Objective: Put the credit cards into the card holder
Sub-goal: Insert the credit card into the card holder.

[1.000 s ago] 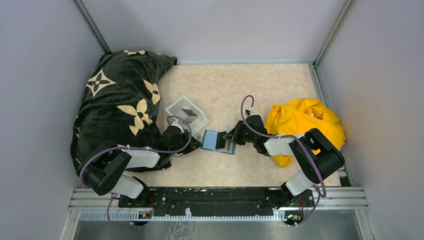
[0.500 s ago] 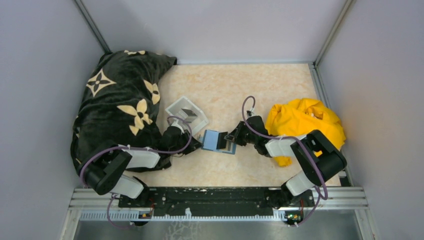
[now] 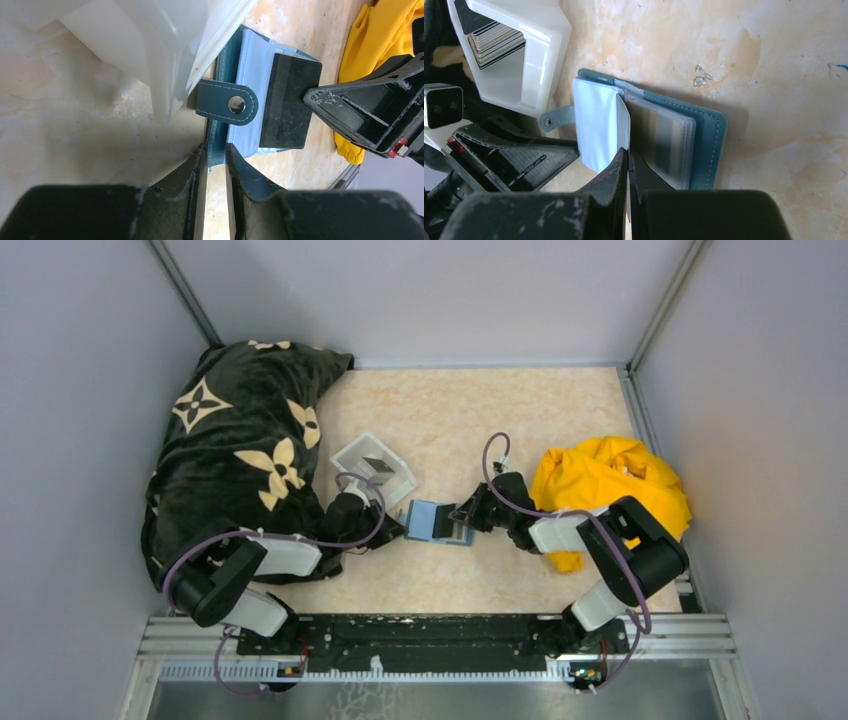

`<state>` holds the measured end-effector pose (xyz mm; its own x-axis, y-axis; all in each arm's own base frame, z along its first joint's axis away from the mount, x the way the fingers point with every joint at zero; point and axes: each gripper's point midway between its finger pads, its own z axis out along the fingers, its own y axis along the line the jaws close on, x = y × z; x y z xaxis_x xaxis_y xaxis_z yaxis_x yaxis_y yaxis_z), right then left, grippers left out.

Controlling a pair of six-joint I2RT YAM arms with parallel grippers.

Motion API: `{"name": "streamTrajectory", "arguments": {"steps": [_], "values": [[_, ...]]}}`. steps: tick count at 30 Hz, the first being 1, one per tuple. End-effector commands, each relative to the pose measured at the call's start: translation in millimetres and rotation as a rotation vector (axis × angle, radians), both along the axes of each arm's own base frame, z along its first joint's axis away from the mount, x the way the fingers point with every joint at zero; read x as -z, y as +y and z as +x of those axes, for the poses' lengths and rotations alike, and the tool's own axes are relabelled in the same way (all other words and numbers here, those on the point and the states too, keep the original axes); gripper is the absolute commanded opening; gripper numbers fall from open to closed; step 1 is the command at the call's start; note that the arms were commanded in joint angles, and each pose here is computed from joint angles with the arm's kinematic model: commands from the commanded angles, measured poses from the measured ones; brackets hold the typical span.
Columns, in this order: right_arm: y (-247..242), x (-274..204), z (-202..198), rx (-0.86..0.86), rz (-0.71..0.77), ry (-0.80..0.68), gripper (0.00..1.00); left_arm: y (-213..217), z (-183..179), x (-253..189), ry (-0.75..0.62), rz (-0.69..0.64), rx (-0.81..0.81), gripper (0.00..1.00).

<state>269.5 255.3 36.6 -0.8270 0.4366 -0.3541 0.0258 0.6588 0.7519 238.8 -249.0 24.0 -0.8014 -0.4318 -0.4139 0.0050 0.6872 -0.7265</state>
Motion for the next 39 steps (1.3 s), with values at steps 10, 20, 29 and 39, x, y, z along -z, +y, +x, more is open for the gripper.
{"name": "streamTrajectory", "arguments": {"steps": [10,20,29,39], "values": [[6.5,17.4,-1.1,-0.029,-0.039,0.016,0.0,4.9,-19.6,27.9,0.081,0.048,0.032,0.26],[12.5,21.5,-3.6,-0.1,-0.087,0.016,0.0,4.5,-17.3,30.2,0.08,0.063,0.034,0.26],[16.5,33.3,-3.8,-0.187,-0.188,0.03,0.0,-1.2,-13.3,30.6,0.081,0.055,0.043,0.26],[15.6,25.7,0.0,-0.234,-0.363,-0.019,0.45,-5.0,-11.0,25.8,0.071,0.039,0.051,0.26]]}}
